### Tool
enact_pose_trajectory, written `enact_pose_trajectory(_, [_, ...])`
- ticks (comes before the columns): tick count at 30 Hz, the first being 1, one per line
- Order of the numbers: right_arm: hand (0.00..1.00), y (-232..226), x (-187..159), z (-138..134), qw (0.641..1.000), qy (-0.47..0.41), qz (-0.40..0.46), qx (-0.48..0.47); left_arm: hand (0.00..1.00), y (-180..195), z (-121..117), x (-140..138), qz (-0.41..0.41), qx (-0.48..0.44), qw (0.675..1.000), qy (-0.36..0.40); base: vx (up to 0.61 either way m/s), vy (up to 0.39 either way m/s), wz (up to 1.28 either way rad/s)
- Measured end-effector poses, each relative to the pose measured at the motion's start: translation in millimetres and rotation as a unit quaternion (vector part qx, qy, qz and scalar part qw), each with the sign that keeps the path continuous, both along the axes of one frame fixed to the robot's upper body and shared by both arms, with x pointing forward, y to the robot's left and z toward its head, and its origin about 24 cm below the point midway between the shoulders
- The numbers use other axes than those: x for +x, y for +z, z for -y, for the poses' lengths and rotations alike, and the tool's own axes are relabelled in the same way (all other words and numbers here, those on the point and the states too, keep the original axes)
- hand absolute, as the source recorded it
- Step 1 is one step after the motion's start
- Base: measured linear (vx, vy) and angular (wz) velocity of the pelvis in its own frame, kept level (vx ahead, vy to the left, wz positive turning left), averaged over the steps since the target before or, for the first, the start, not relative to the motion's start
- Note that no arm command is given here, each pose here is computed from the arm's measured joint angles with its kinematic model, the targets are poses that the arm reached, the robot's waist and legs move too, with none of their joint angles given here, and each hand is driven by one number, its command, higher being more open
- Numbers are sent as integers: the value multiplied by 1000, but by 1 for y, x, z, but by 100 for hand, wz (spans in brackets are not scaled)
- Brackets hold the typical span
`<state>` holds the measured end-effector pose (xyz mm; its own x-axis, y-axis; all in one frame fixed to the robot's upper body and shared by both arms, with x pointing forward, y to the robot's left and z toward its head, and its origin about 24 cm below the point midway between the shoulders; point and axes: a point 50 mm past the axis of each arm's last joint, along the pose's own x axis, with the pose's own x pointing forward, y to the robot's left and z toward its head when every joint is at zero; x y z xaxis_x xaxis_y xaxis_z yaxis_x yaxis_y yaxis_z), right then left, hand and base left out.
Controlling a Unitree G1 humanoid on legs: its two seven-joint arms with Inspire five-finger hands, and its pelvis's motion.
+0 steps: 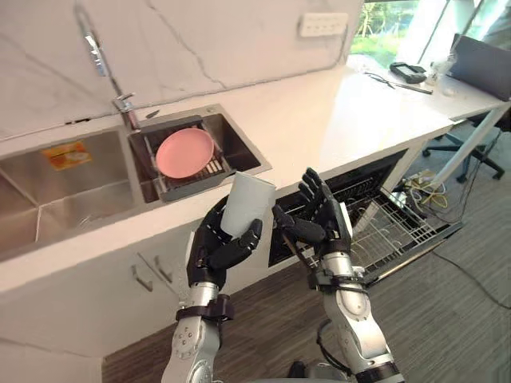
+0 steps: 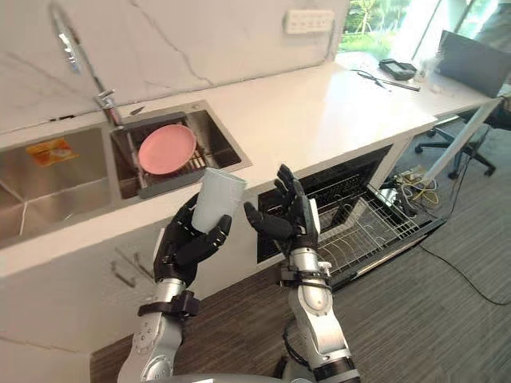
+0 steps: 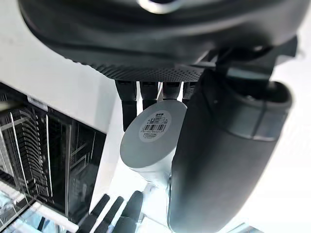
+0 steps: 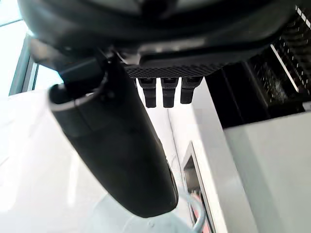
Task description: Walk over to the sink, pick up the cup, carry it to the dishwasher, place the cup inside the dishwasher, then close the dishwasher door
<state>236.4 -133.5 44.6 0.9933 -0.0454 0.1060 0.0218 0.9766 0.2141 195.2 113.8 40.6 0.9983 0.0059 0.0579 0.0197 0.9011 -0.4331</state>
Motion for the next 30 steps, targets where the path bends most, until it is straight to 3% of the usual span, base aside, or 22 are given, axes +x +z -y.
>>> enact_pose_trajectory(10, [90, 5, 0, 9, 1000, -22, 14, 10, 30, 3, 1, 7, 12, 3, 1000, 2, 154, 85, -52])
enact_pose_trajectory(21, [90, 5, -19, 0, 994, 0, 12, 110, 30, 8, 16, 5, 30, 45, 998, -41, 121, 78, -21])
enact_pose_trajectory(30, [90, 5, -25, -3, 988, 15, 9, 152, 30, 11, 16, 8, 36, 65, 997, -26, 30, -9, -17])
